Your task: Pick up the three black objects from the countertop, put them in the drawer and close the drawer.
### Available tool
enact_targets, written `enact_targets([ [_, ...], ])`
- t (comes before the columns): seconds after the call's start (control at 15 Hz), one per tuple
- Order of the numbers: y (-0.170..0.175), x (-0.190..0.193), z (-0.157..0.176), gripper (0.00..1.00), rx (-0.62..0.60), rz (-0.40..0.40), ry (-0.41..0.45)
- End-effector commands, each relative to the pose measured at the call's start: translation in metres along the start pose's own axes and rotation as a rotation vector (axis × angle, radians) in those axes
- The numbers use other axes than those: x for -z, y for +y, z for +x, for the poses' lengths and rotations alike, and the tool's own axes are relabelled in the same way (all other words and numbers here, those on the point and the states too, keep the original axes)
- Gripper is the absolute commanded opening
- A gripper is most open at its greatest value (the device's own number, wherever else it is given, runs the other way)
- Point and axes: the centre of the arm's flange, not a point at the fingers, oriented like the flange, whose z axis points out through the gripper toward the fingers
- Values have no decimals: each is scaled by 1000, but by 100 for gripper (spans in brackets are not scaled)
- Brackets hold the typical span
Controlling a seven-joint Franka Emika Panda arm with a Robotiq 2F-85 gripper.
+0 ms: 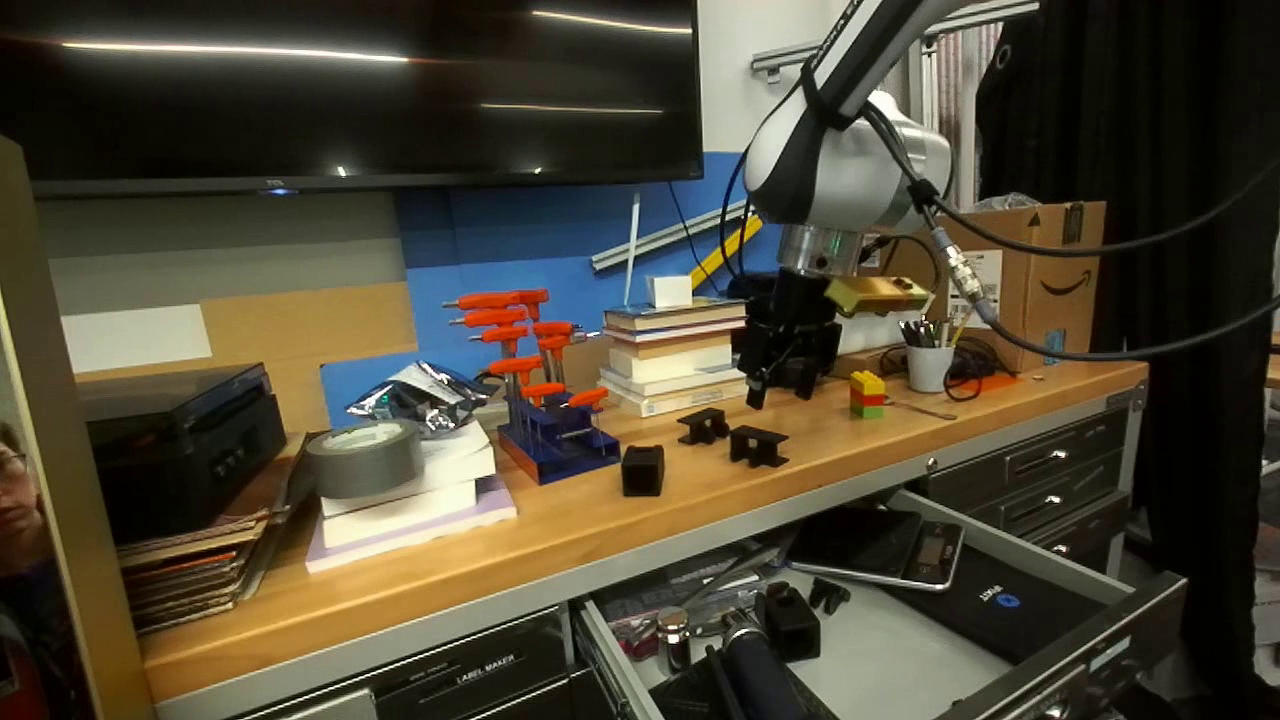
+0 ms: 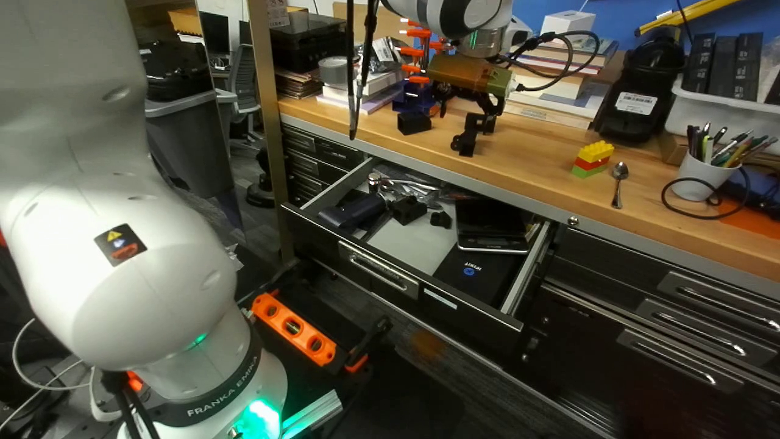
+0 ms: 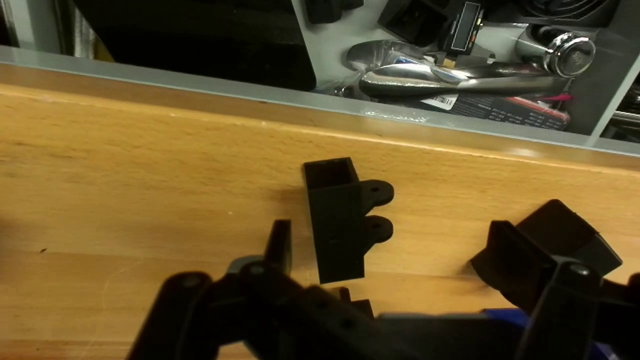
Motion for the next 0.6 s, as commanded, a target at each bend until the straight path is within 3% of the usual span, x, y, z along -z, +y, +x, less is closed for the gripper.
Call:
enact_targets([
  [0.0,19,-20,30,100,26,45,5],
  [0.53,57,-57,58,100,0,68,-65],
])
